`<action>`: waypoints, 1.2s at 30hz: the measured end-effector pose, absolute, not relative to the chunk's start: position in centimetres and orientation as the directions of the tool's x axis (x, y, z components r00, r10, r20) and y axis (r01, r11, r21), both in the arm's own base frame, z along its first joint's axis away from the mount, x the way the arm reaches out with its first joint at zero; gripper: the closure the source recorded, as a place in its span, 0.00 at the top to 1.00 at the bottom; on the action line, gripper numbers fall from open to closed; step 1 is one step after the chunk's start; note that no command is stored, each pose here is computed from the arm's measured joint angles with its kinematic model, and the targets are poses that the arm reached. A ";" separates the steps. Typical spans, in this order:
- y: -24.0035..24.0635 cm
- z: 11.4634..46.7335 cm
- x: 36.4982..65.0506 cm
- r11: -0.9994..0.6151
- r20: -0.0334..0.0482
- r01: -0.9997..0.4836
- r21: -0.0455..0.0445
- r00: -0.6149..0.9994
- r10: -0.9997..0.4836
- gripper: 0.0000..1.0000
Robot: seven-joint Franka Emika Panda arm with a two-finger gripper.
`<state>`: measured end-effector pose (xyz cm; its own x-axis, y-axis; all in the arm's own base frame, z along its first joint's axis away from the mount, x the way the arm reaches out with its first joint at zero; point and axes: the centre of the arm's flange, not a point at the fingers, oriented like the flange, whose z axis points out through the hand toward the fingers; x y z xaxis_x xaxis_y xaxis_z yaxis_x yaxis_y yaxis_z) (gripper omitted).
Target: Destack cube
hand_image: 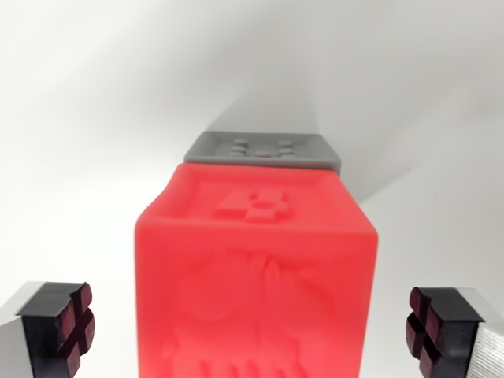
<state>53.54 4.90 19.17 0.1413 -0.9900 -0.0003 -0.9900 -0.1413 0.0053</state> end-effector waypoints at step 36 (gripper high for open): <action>4.9 16.9 53.5 -0.141 -0.001 -0.990 0.003 0.141 -0.990 0.00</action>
<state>53.55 4.90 16.89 0.1408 -0.9900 -0.0005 -0.9900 -0.1408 0.0032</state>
